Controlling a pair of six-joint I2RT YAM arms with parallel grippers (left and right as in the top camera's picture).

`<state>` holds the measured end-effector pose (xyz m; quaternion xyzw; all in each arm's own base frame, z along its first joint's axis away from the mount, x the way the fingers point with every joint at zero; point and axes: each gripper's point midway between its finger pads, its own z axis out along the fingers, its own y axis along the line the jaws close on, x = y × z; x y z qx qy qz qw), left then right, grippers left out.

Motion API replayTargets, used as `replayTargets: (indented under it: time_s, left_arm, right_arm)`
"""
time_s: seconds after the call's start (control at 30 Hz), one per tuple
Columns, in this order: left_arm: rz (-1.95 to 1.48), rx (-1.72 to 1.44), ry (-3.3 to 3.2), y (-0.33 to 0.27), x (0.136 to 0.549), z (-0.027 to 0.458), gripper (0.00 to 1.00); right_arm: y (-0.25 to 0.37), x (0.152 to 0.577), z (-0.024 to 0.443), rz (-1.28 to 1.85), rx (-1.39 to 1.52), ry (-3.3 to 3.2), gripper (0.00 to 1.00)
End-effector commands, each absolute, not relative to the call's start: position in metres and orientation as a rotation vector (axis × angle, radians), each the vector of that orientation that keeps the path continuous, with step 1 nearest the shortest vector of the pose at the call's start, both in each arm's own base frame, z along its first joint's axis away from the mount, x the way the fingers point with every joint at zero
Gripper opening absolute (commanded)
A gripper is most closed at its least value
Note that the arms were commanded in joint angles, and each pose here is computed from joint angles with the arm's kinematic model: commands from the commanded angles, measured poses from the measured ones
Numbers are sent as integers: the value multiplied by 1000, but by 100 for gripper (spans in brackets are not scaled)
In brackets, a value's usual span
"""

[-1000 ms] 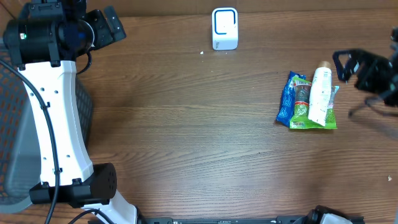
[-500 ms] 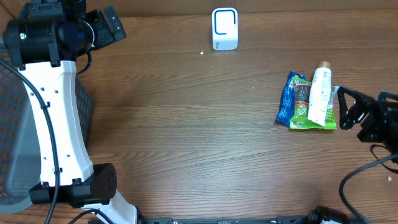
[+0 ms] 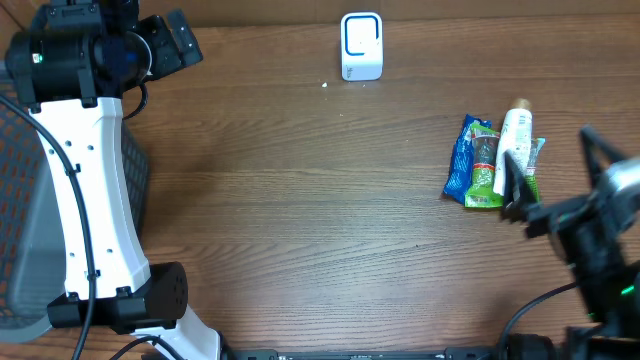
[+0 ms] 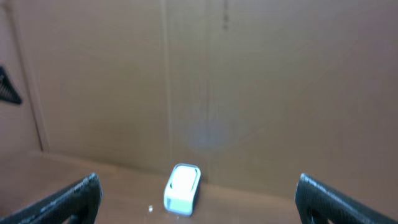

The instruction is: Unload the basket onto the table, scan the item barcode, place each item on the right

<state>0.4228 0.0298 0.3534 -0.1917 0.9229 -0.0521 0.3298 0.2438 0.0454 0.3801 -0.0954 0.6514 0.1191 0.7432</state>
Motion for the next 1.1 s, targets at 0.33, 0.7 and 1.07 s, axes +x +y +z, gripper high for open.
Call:
replayTargets:
  time_s: [0.33, 0.7, 1.07]
  left_arm:
    - [-148, -489, 2394, 24, 423, 361, 100]
    - [-148, -489, 2394, 24, 423, 361, 100]
    - [-148, -489, 2395, 24, 423, 361, 100]
  right_arm:
    - [49, 236, 223, 240, -153, 1400, 100]
    - [61, 238, 175, 306, -191, 1570, 100]
    - [61, 238, 175, 306, -191, 1570, 100]
